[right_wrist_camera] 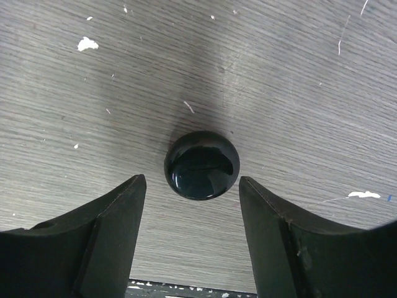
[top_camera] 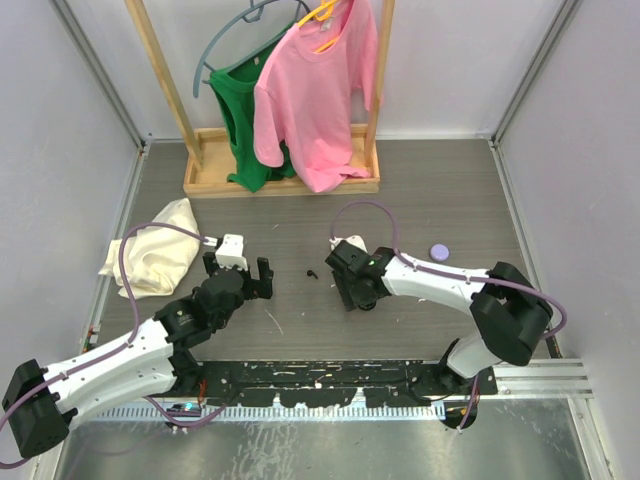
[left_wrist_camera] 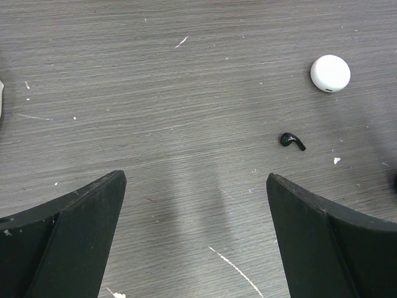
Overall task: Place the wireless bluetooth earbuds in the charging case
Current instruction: Pick up the charging case at the center of the board.
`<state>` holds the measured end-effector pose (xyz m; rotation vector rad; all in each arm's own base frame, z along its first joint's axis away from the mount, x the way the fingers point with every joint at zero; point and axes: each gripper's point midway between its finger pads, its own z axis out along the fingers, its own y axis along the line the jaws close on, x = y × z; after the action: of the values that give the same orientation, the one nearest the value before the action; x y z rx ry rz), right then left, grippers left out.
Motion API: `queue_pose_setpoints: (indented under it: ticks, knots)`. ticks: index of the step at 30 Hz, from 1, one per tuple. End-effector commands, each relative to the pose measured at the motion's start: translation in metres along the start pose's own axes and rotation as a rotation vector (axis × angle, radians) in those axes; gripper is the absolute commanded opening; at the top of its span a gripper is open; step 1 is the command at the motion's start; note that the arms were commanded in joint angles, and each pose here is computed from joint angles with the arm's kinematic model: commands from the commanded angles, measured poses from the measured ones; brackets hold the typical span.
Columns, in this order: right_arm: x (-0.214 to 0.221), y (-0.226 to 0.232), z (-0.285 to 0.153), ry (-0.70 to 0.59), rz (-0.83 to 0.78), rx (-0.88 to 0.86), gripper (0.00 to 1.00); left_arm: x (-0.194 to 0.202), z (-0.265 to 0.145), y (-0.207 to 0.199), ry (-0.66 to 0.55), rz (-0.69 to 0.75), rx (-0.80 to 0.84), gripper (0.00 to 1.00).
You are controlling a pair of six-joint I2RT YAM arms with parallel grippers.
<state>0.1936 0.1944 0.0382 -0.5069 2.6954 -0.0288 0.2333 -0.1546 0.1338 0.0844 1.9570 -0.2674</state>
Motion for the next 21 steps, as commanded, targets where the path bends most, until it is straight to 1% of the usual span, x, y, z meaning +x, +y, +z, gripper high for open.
queue_pose_setpoints:
  ticks: [1, 4, 9, 11, 15, 21]
  knots:
    - [-0.013, 0.001, -0.003, -0.019, -0.003, 0.021, 0.69, -0.019, -0.001, -0.004, -0.057, -0.041, 0.011, 0.98]
    - [-0.011, 0.003, 0.002, -0.010, -0.032, 0.014, 0.72, -0.020, -0.001, -0.004, -0.060, -0.044, 0.013, 0.98]
    - [-0.011, 0.004, 0.005, -0.001, -0.052, -0.019, 0.73, -0.019, -0.002, -0.007, -0.056, -0.044, 0.027, 0.98]
    - [-0.011, 0.002, 0.007, 0.003, -0.056, -0.032, 0.74, -0.020, -0.002, -0.008, -0.056, -0.045, 0.032, 0.98]
    - [-0.011, 0.008, 0.010, 0.019, -0.053, -0.121, 0.73, -0.020, -0.002, -0.008, -0.056, -0.044, 0.035, 0.98]
    - [-0.007, 0.005, 0.016, 0.046, -0.059, -0.142, 0.72, -0.020, -0.002, -0.009, -0.056, -0.045, 0.042, 0.98]
